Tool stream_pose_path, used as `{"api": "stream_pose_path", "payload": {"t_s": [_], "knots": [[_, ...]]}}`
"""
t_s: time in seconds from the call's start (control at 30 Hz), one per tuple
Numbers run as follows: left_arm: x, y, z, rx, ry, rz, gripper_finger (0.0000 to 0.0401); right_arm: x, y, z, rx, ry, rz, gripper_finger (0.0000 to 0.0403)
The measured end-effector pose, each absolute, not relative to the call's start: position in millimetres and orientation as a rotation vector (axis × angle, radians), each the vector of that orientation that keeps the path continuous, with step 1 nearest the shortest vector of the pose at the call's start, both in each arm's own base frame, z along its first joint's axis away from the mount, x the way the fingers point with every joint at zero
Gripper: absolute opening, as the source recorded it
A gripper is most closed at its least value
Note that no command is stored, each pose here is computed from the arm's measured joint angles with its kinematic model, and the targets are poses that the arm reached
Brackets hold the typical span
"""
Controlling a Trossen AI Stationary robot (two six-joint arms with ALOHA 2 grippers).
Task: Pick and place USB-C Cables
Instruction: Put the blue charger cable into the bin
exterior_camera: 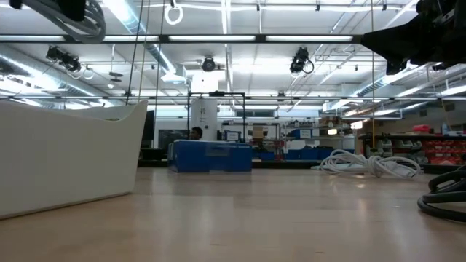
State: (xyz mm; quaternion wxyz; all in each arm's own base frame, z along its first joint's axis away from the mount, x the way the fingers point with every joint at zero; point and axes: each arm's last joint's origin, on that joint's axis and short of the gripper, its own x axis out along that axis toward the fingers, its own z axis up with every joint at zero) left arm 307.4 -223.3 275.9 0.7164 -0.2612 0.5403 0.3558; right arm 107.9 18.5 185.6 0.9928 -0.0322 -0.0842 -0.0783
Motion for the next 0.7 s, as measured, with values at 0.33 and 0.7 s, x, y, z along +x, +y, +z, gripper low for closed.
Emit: {"api": "stream_pose_path", "payload": {"t_s": [0.33,0.7], "knots": [[301.3,-222.6,249.0,-0.640,1.111,0.978,0.0037,107.9,18.5,185.6,-0.065,-0.168,-0.157,0.0050],[294.8,-213.0,202.1,-0.730,1.166,1.117,0.0042,107.9,18.5,185.6,-0.065,-0.168,-0.157,0.0050]]}}
